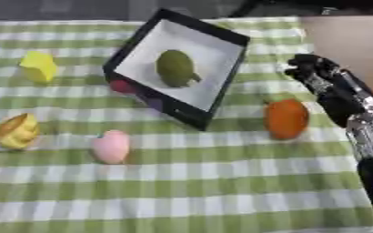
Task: Pick up objects on the table and place them in the box.
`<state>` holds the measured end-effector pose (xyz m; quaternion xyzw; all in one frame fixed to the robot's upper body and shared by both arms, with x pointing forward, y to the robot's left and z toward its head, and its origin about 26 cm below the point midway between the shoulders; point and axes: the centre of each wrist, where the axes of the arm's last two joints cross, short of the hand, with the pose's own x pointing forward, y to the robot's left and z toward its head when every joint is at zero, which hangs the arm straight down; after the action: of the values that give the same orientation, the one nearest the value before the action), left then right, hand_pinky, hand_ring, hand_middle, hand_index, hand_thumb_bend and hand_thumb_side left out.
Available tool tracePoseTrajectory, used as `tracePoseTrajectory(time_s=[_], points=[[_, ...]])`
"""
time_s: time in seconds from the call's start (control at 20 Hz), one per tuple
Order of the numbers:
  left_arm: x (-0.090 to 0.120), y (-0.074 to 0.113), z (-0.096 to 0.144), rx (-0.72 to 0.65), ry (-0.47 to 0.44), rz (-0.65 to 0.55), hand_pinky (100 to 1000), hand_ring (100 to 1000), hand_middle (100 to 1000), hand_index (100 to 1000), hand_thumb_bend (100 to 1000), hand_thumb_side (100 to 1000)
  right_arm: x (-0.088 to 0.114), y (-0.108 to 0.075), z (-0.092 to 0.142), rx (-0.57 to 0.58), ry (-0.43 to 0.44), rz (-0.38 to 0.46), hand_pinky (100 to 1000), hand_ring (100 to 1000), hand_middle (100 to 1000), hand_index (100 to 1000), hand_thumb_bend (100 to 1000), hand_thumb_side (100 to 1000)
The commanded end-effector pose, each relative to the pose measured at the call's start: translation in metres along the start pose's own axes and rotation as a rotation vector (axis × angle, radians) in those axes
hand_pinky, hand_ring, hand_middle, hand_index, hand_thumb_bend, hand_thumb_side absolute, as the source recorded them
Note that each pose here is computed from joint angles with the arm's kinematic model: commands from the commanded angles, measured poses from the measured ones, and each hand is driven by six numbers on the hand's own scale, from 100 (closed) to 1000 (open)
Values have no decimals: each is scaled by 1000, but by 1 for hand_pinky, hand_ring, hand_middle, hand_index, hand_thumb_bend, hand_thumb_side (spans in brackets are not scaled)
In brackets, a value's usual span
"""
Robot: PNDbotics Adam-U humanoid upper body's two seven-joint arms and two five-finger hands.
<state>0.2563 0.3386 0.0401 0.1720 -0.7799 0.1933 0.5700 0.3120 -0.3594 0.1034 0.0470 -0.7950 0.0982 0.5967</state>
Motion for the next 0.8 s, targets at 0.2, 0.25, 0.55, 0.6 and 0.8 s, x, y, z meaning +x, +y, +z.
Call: tracePoseTrajectory(time_s=[0.2, 0.25, 0.55, 0.6, 0.8], points=[[6, 1, -3, 0, -23, -7, 986, 671, 737, 810, 290, 788, 10, -4, -3, 12, -27, 21, 1000, 809, 778, 795, 301, 363], [6, 1, -3, 1, -23, -7, 986, 671, 737, 810, 290, 787, 10, -3, -3, 12, -27, 20, 1000, 809, 778, 794, 300, 363], [7, 1, -3, 2, -24, -8, 985, 670, 737, 810, 290, 787, 11, -4, -3, 13, -28, 22, 1000, 811, 780, 796, 298, 365], [7, 1, -3, 2, -23, -8, 985, 670, 737, 810, 291, 787, 12, -4, -3, 13, -30, 26, 1000, 814, 785, 799, 298, 365], [6, 2, -3, 3, -22, -11, 985, 670, 737, 810, 291, 786, 26, -10, -6, 25, -71, 72, 1000, 828, 802, 813, 299, 361]])
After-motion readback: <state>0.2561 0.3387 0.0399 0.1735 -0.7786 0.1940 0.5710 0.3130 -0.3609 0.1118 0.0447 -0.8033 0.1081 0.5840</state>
